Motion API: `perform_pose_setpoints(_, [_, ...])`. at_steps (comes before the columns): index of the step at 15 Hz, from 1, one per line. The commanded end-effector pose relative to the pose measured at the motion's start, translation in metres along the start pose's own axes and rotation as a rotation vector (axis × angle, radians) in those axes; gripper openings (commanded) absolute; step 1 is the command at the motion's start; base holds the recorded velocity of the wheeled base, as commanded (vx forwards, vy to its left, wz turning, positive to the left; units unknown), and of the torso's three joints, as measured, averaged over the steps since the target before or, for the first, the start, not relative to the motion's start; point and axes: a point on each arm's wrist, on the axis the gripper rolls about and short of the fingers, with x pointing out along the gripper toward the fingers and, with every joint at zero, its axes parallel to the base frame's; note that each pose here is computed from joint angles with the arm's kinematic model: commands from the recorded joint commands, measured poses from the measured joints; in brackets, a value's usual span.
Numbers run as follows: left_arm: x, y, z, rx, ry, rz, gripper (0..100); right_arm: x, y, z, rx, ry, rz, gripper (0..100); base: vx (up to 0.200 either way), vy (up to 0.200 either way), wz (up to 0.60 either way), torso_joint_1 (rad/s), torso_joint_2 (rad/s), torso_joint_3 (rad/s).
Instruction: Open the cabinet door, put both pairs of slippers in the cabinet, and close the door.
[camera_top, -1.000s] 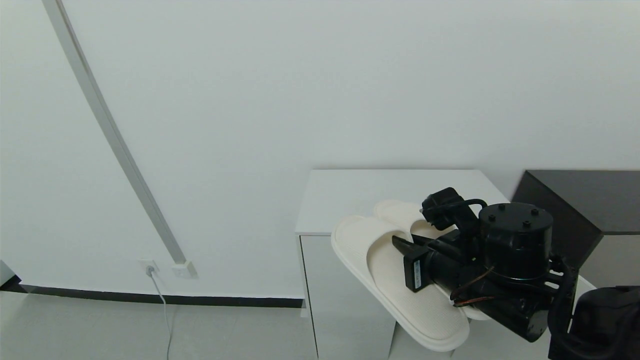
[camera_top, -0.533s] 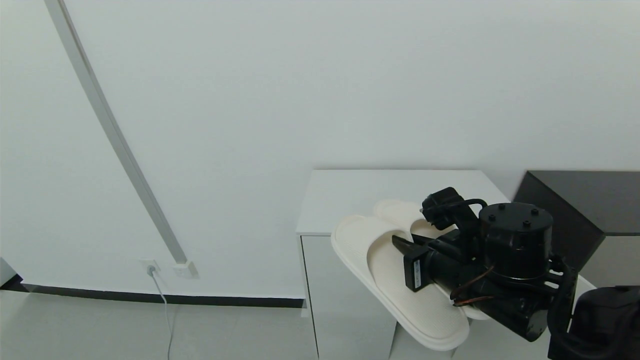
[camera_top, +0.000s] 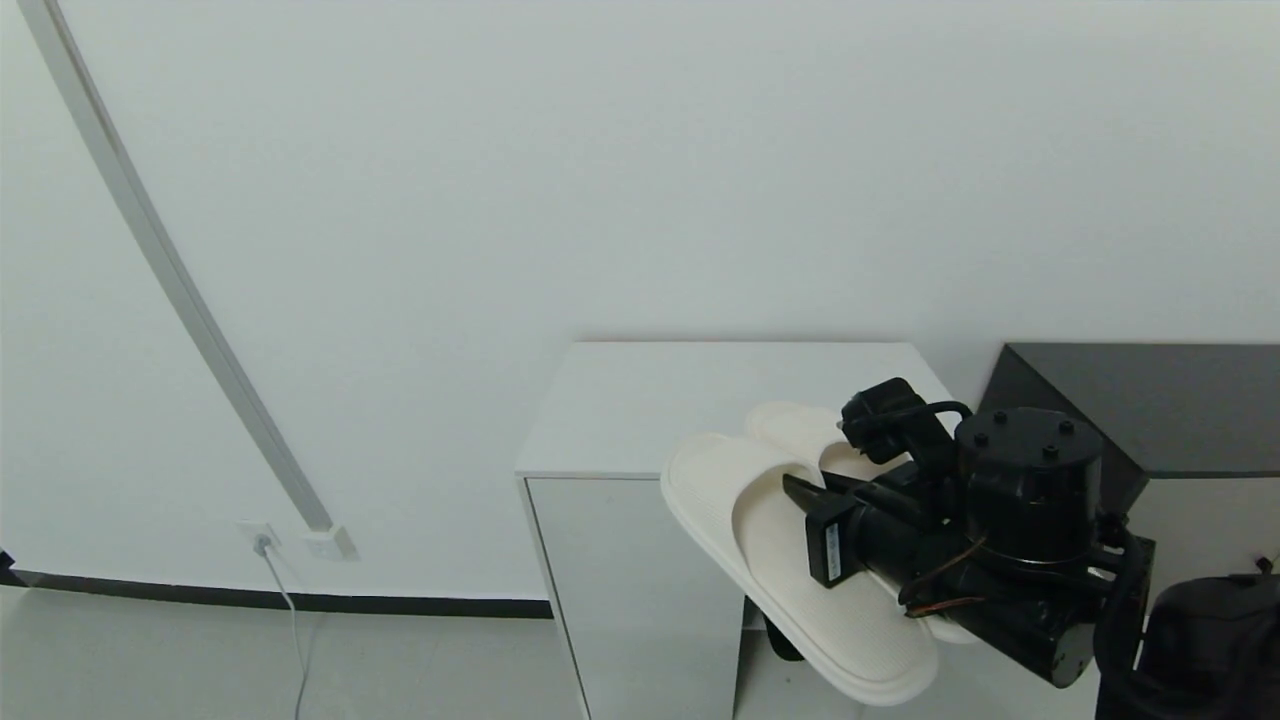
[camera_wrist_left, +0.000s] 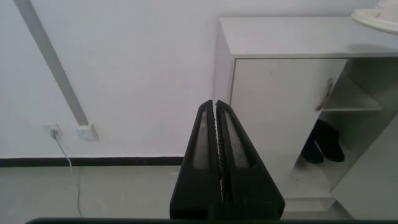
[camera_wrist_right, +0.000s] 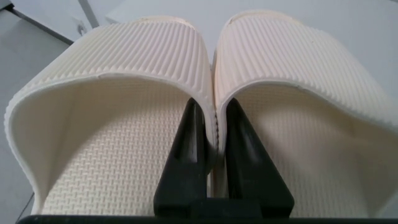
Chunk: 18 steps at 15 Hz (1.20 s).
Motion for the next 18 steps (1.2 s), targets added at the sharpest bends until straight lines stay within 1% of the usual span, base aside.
perform_pose_setpoints(1, [0.0001,0.0000,0.0001,0.000,0.001,0.002,0,-0.0009,0.0016,0.0005,0.000,-0.002,0.006,0,0.000,-0.200,0.00,0.002,0.01,0.002])
perform_pose_setpoints(4, [0.0002,0.0000,-0.0003,0.000,0.003,0.000,0,-0.0050,0.0016,0.0007,-0.001,-0.004,0.009,0,0.000,-0.200,0.00,0.004,0.00,0.002])
perform_pose_setpoints(11, [0.0002,0.0000,-0.0003,0.000,0.003,0.000,0,-0.0081,0.0003,-0.0008,-0.003,0.001,0.009,0,0.000,0.000,0.00,0.000,0.00,0.000])
perform_pose_setpoints(15, [0.0002,0.0000,-0.0003,0.000,0.003,0.000,0,-0.0094,-0.0002,-0.0048,-0.040,0.014,0.009,0,0.000,0.000,0.00,0.000,0.00,0.000])
perform_pose_setpoints(17, [0.0001,0.0000,0.0001,0.000,0.001,0.001,0,-0.0099,-0.0003,-0.0047,-0.039,0.012,0.009,0,0.000,0.000,-0.60,0.000,0.00,0.002])
perform_pose_setpoints(18, [0.0001,0.0000,0.0001,0.000,0.001,0.001,0,-0.0100,-0.0004,-0.0048,-0.039,0.011,0.009,0,0.000,0.000,0.00,0.000,0.00,0.000])
